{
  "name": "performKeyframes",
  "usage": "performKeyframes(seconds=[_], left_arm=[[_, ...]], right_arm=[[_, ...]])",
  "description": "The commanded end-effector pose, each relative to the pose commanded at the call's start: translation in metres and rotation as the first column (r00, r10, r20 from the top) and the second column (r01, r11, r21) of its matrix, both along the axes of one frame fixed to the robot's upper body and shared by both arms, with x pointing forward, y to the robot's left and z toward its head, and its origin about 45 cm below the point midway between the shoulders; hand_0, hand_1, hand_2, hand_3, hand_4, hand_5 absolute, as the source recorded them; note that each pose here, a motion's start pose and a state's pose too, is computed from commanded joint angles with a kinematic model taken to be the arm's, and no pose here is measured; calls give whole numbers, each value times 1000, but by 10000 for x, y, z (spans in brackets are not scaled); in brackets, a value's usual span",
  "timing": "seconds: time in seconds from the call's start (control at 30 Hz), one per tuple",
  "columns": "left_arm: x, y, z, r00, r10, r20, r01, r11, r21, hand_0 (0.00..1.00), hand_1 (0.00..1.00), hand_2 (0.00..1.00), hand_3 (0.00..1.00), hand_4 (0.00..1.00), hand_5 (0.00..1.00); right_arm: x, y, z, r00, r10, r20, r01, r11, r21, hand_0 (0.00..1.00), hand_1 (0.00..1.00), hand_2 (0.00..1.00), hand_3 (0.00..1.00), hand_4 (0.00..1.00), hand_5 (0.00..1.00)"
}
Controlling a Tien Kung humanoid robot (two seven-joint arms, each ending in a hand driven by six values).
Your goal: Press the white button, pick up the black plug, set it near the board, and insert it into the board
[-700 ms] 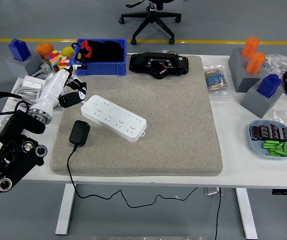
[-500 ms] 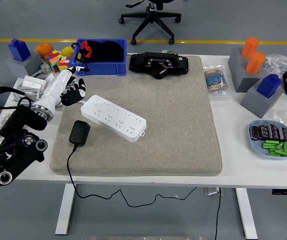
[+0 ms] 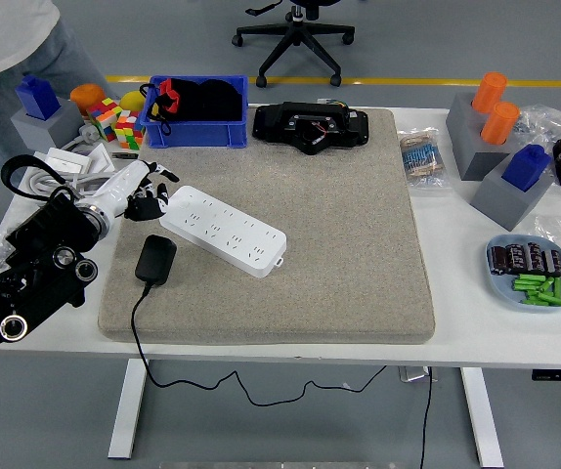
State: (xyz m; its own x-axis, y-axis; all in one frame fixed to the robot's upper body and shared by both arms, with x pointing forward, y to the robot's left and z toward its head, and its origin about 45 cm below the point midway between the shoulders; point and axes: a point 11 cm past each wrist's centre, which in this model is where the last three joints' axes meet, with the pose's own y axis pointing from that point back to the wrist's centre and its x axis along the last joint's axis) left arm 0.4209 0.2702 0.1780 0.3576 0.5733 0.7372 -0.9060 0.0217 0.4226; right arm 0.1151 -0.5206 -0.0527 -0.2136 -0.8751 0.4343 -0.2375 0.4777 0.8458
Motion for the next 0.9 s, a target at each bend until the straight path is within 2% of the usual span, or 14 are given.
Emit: performKeyframes(seconds=[0.13,0.17,0.57,0.9], left_arm=[[8,-10,-47,1000,-8,-28,9,1000,29,15,28,104,704,142,2],[10,-20,-63,999,-12,-35,14,999,36,16,27,102,705,105,2],[32,-124,-148,996,-43,-72,49,995,83,16,26,103,705,104,2],[64,-138,-209,994,-41,-97,52,992,116,13,27,101,705,107,2]], right_arm=[[-3,-2,0,1000,1,-1,-1,1000,0,619,587,586,584,658,403],[-6,-3,0,1000,2,-2,-2,1000,0,619,587,586,585,658,403],[-3,-7,4,1000,-1,0,1,1000,-1,620,587,585,584,658,403],[-9,-9,3,1000,-1,0,1,1000,-1,619,586,586,584,658,403]])
